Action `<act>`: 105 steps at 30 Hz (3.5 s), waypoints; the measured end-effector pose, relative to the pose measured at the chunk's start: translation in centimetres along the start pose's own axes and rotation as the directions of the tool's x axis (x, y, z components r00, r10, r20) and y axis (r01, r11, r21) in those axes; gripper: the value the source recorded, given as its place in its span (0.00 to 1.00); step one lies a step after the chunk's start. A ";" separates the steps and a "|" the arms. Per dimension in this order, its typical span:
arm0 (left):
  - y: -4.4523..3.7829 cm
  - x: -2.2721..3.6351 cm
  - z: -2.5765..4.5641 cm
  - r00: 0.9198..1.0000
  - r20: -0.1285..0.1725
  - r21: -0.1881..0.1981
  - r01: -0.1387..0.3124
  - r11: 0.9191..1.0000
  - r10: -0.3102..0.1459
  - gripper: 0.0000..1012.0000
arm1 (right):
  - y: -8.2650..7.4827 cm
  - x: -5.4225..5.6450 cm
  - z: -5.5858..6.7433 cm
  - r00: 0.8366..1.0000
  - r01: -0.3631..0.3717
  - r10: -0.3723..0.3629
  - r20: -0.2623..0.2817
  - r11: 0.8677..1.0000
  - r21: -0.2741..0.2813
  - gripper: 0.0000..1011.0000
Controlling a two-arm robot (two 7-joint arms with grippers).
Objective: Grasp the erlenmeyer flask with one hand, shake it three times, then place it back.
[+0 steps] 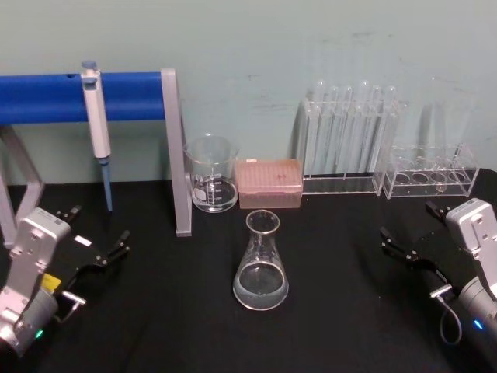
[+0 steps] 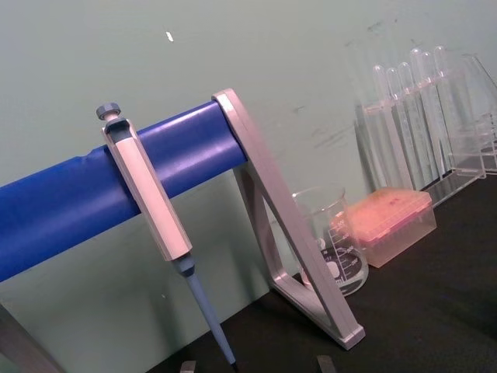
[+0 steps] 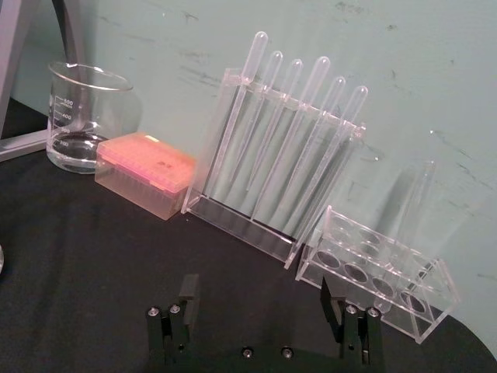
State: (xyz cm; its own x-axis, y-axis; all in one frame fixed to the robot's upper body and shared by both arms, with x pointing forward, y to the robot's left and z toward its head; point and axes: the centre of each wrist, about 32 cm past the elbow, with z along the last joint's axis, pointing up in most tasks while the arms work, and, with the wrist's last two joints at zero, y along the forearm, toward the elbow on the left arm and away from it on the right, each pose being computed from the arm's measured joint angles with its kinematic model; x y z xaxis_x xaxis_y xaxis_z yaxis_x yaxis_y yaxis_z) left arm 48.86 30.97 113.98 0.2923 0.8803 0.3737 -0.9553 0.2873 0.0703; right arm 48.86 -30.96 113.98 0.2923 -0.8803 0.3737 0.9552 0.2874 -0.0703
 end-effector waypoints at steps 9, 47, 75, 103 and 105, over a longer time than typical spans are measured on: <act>0.00 0.00 0.00 1.000 0.000 0.000 0.000 1.000 0.000 0.99 | 0.0 0.0 0.0 1.000 0.000 0.000 0.000 1.000 0.000 0.99; 0.00 0.00 0.00 1.000 0.000 0.000 0.000 1.000 0.000 0.99 | -3.5 0.7 0.7 0.963 -0.255 0.264 -0.049 0.956 0.144 0.99; 0.00 0.00 0.00 1.000 0.000 0.000 0.000 1.000 0.000 0.99 | 0.2 -2.0 1.1 0.873 -0.441 0.479 -0.095 0.857 0.267 0.99; 0.00 0.00 0.00 1.000 0.000 0.000 0.000 1.000 0.000 0.99 | 5.6 -2.9 1.3 0.808 -0.530 0.578 -0.113 0.797 0.288 0.99; 0.00 0.00 0.00 1.000 0.000 0.000 0.000 1.000 0.000 0.99 | 6.0 -3.0 1.3 0.803 -0.536 0.585 -0.115 0.792 0.293 0.99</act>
State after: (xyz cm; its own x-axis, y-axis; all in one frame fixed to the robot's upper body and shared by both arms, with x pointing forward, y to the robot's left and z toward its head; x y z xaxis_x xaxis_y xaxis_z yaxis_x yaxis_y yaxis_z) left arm 48.86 30.97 113.98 0.2923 0.8803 0.3737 -0.9553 0.2873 0.0703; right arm 53.65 -26.12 113.65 0.7990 -0.5818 0.1521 0.5867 0.8097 0.0153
